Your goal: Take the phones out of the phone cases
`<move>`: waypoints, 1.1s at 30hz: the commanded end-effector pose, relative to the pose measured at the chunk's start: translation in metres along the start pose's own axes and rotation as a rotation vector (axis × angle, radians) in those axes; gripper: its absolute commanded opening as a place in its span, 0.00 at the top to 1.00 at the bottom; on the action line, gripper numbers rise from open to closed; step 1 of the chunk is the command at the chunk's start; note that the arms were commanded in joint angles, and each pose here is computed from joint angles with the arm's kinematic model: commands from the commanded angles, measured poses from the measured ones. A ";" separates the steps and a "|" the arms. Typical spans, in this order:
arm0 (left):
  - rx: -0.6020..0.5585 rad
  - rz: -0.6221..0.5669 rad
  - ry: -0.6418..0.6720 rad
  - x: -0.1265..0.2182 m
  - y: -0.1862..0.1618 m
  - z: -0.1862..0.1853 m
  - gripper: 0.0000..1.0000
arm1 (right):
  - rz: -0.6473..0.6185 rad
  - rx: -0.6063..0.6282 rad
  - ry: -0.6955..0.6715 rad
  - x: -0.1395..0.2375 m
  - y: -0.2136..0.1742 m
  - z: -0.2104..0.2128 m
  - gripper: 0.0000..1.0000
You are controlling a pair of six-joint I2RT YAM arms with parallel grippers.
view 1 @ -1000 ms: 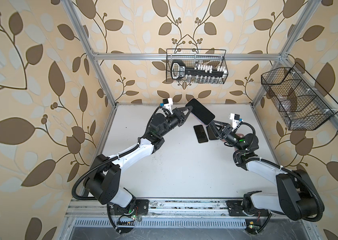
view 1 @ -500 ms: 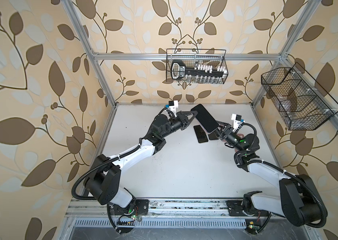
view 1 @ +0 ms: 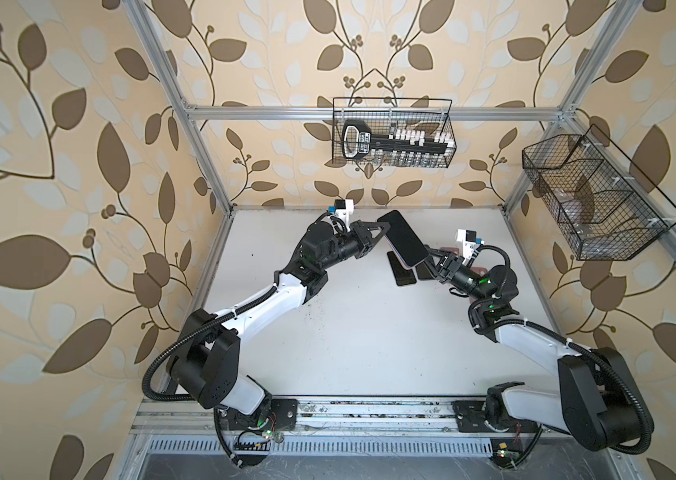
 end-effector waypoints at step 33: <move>0.010 -0.043 -0.025 -0.021 0.028 0.022 0.85 | 0.050 -0.019 0.087 -0.011 0.008 0.018 0.98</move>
Point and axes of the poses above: each gripper's point midway between its finger pads, its own x axis back along the fingers, its own z axis along the line the jaws close on, y = z × x, the point moved 6 cm from there along x, back along the fingers, and after that the axes turned 10 degrees about x, right-handed, at the moved point
